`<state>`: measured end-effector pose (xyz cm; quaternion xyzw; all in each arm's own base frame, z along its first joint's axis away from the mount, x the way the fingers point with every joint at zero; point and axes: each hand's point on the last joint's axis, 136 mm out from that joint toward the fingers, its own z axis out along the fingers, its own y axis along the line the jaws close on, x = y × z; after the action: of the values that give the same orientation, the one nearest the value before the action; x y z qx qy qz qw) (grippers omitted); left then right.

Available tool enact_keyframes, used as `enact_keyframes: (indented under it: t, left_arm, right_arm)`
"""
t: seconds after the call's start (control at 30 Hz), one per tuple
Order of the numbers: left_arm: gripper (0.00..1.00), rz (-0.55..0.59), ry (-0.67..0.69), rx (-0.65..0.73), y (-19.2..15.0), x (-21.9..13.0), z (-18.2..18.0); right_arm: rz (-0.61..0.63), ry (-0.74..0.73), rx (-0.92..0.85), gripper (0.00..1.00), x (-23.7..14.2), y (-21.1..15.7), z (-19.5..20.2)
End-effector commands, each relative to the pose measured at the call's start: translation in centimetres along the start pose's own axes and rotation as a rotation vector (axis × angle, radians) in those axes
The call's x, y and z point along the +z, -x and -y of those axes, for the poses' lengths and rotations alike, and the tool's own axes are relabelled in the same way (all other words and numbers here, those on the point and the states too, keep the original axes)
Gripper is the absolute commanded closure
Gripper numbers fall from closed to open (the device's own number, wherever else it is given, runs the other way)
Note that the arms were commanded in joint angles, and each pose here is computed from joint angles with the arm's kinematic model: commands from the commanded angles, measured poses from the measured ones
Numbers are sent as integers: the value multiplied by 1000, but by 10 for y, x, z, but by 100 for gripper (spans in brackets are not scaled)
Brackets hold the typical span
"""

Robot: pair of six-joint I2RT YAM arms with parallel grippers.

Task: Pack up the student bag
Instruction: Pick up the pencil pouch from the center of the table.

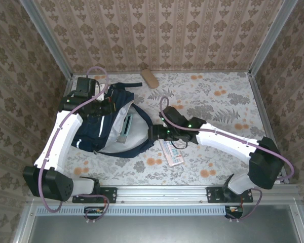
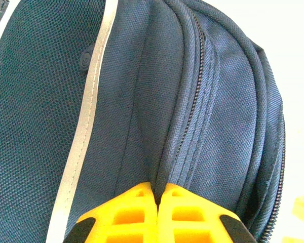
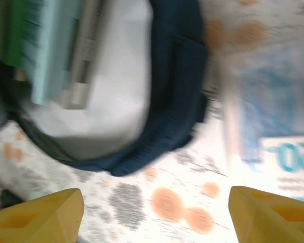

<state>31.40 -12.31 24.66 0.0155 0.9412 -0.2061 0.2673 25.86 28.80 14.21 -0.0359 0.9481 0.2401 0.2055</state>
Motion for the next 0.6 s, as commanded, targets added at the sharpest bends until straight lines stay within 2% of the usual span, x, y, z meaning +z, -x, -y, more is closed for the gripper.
enact_keyframes:
  t: [0.0,0.3,0.47,0.57]
  left_arm:
    - [100,78,-73,48,14,-27,21]
    - [100,71,-69,44,14,-24,20]
    - [100,68,-72,40,14,-22,19]
    - [100,65,-70,39,13,-22,19]
  right_arm:
    - [-76,-195,-49,26,-1,-37,60]
    - [-158,-285,-57,35,1,-93,114]
    - [-189,-292,-43,36,4,-109,123]
    - [-218,-269,26,36,8,-119,122]
